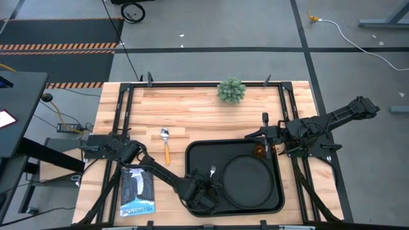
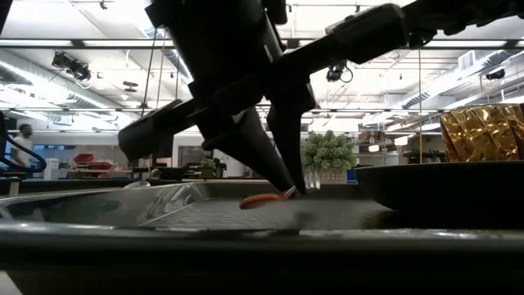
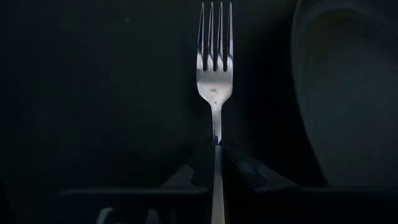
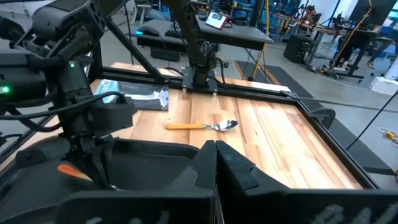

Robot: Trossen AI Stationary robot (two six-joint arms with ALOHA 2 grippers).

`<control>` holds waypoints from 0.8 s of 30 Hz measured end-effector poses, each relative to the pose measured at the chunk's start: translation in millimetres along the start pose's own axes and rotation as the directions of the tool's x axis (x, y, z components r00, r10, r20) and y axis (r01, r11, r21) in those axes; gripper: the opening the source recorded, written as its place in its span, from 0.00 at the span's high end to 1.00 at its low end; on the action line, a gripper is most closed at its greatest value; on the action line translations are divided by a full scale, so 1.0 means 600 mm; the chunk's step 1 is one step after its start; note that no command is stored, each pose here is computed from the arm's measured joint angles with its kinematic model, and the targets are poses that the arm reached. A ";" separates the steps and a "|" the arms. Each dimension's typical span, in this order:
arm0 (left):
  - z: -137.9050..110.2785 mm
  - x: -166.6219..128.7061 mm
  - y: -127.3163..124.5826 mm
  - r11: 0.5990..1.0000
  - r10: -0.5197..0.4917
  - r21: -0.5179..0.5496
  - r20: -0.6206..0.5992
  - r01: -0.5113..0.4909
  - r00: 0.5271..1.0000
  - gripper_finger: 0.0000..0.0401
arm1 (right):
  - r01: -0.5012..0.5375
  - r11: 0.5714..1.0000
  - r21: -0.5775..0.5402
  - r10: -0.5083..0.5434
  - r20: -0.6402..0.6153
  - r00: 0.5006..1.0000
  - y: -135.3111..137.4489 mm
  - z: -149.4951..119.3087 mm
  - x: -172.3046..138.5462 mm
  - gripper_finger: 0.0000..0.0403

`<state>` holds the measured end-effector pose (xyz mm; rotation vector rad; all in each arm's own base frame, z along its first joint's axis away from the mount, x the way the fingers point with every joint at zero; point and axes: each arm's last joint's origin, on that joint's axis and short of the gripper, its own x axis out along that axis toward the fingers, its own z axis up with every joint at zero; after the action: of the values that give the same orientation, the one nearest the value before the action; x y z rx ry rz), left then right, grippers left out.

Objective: Pick and place plate/cup/fork/spoon on tray
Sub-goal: Put the orange fork on the black serving tray to the left of the black plate

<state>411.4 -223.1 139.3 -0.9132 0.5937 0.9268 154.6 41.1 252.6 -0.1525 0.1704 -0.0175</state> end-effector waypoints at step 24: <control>0.015 0.016 -0.010 0.996 -0.009 -0.089 -0.049 0.004 0.999 0.94 | 0.000 1.000 -0.017 0.000 0.001 1.000 0.000 0.000 0.000 0.98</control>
<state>421.6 -213.0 139.1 -1.0197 0.5951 0.9330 154.7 41.1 252.7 -0.1696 0.1694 -0.0158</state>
